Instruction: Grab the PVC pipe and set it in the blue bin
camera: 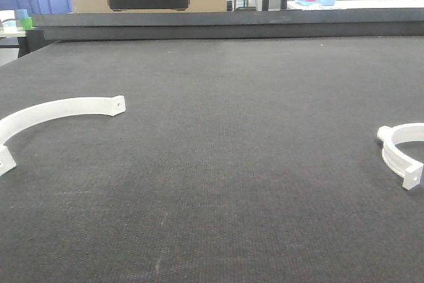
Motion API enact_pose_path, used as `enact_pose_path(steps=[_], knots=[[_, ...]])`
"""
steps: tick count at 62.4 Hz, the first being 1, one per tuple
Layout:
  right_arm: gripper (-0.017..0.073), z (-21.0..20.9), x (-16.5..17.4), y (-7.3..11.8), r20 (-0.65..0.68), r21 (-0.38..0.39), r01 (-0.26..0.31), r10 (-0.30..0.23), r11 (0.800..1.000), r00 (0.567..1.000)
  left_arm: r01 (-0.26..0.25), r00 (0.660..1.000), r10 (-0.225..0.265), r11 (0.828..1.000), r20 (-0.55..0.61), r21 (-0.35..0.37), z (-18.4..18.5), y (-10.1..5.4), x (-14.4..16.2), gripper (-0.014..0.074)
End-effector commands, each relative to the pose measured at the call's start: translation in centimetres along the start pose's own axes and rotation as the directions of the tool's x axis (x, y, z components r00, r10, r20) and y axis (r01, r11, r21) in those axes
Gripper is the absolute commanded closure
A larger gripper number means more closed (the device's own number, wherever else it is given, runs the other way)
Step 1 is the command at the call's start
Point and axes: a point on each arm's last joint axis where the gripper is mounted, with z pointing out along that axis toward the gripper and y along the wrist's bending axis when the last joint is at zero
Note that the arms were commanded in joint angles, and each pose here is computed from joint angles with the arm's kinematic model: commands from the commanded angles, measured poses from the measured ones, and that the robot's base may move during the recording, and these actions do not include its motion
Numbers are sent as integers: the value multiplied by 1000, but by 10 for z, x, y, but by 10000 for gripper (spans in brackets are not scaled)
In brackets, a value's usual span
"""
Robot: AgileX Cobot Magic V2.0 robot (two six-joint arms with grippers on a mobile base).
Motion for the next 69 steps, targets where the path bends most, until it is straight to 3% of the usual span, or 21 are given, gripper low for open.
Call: enact_pose_path(steps=[1,59,69], knots=[[727,0,-3,0,31,7,6,-6,1000,1000,-4,1000,3,1000,23,5,0,0,-2,704],[727,0,-4,0,47,6,6,-6,1000,999,-4,1000,3,1000,23,5,0,0,-2,704],[727,-1,-11,-1,120,9,6,-7,1000,993,7,986,-9,1000,168,13,-2,-1,-16,704]])
